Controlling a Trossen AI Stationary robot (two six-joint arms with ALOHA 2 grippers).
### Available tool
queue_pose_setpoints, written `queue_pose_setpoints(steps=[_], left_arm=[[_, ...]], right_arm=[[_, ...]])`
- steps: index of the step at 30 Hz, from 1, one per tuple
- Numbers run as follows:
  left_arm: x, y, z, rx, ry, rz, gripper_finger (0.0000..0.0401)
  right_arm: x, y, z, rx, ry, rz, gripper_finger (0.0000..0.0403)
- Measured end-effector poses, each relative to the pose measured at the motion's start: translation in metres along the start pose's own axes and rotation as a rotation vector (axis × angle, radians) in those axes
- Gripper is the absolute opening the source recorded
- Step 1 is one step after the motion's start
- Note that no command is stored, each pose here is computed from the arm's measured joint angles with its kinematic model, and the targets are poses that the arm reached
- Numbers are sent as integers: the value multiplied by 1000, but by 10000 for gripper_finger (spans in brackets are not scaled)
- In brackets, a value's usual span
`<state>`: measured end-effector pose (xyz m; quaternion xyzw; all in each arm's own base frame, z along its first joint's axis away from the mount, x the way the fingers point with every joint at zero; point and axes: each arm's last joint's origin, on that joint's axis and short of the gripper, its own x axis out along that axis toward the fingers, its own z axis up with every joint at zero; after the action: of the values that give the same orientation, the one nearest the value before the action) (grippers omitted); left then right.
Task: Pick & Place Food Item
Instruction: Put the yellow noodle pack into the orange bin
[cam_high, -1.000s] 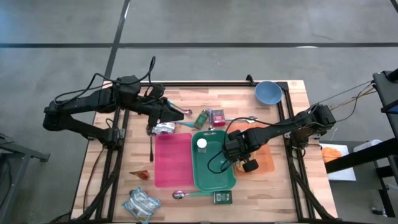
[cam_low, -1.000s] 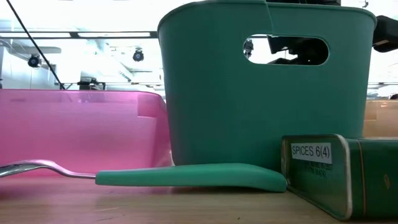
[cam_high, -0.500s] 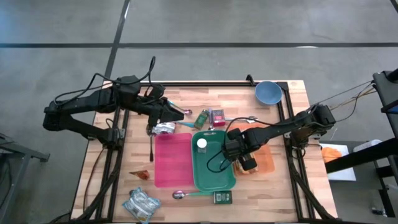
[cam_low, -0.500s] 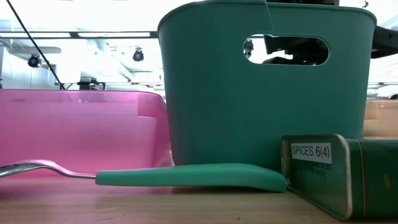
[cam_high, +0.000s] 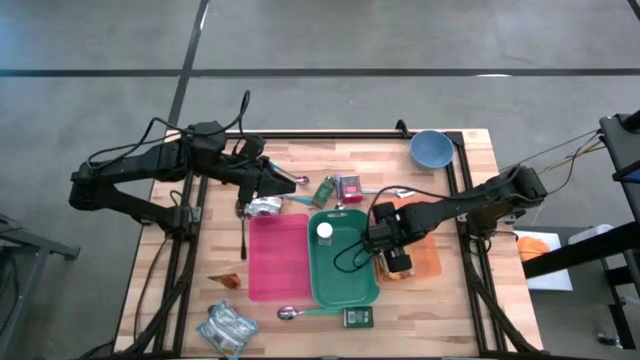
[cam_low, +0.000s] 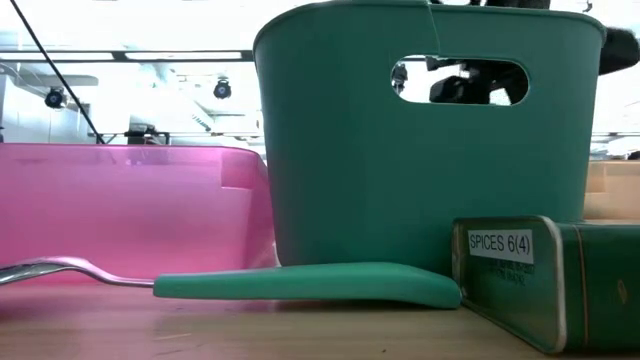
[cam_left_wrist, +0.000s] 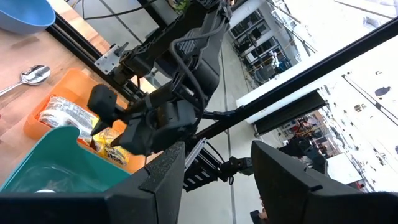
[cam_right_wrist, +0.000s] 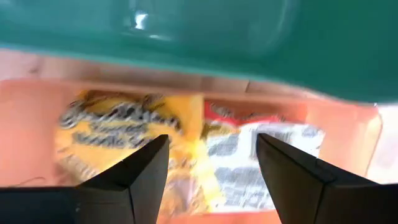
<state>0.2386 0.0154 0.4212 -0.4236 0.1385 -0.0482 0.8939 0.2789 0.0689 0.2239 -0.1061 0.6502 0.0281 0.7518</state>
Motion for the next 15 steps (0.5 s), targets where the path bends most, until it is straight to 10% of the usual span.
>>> queue_pose_setpoints(steps=[15], left_arm=[[0,0,0,3,0,0,186]], right_arm=[[12,21,-10,67,-38,147,16]])
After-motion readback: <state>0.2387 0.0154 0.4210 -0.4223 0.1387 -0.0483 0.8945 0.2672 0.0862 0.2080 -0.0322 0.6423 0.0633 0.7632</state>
